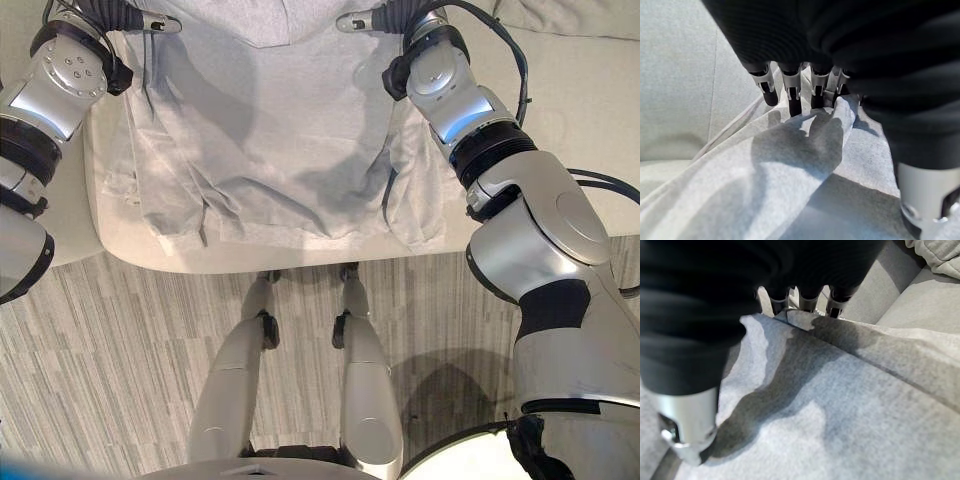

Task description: Hang the clothes on the sofa on the clothes rack.

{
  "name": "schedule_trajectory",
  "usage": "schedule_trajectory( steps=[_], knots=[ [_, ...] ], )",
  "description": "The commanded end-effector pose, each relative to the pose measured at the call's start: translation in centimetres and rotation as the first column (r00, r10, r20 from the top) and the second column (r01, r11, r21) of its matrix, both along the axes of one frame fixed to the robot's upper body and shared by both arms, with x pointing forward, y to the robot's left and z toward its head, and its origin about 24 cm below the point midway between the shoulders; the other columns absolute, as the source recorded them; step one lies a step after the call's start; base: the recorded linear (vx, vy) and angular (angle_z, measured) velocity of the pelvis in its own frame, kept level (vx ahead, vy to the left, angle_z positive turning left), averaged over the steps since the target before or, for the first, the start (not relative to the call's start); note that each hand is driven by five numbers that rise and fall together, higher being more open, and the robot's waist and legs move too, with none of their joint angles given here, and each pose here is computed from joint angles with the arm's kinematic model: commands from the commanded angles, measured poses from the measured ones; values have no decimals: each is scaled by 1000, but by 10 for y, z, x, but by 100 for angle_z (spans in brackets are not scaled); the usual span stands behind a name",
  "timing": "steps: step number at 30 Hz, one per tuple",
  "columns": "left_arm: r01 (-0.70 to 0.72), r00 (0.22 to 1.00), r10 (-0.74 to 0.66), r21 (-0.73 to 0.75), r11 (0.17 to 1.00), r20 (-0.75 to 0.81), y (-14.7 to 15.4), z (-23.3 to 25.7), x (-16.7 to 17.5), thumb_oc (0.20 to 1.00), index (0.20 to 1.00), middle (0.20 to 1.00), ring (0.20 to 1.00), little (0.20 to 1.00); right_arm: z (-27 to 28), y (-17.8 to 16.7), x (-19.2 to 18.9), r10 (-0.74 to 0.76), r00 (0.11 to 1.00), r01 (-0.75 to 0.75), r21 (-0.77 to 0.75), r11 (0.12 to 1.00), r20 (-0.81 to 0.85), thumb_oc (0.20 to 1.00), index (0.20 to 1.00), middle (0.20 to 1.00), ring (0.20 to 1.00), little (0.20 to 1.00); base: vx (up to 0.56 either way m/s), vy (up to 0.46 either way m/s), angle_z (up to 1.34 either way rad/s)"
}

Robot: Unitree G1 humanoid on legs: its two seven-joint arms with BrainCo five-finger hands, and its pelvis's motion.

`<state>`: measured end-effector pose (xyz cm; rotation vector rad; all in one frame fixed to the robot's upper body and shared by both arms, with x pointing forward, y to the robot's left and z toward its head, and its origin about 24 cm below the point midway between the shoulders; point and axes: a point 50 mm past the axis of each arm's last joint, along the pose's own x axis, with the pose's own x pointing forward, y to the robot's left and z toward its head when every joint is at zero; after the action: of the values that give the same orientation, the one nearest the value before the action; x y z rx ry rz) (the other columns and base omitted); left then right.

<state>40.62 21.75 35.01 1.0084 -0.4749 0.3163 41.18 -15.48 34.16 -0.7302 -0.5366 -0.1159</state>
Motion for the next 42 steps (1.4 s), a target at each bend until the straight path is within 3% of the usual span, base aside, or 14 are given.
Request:
schedule_trajectory(
  steps=[1, 3, 4, 6, 28, 37, 42],
  knots=[
    [37, 995, -40, 30, 999, 89, -23, 35, -5, 1000, 1000, 1000, 1000, 1000, 22, 21, -6, 82, 994, -82, -8, 997, 69, 200, 200, 200, 200, 200, 0, 0, 0],
    [37, 995, -40, 36, 999, 90, -25, 35, -5, 1000, 1000, 1000, 1000, 1000, 23, 23, -6, 86, 994, -86, -6, 996, 71, 200, 200, 200, 200, 200, 0, 0, 0],
    [38, 995, -42, 37, 999, 90, -26, 35, -5, 680, 680, 680, 680, 680, 22, 24, -6, 90, 993, -90, -5, 996, 72, 200, 200, 200, 200, 200, 0, 0, 0],
    [45, 995, -48, 30, 999, 92, -28, 35, -4, 200, 200, 200, 200, 200, 21, 27, -6, 101, 992, -101, -5, 995, 70, 200, 200, 200, 200, 200, 0, 0, 0],
    [118, 983, -119, 11, 993, 141, -45, 39, -6, 200, 200, 200, 200, 200, 25, 24, -15, 153, 979, -162, 62, 985, 134, 200, 200, 200, 200, 200, 0, 0, 0],
    [165, 968, -158, -20, 986, 195, -53, 39, -9, 200, 200, 200, 200, 200, 23, 30, -32, 234, 939, -278, 156, 948, 254, 200, 200, 200, 200, 200, 0, 0, 0],
    [225, 933, -200, -50, 973, 299, -59, 36, -17, 200, 200, 200, 200, 200, 15, 28, -53, 259, 883, -356, 199, 913, 390, 200, 200, 200, 200, 200, 0, 0, 0]
  ],
)
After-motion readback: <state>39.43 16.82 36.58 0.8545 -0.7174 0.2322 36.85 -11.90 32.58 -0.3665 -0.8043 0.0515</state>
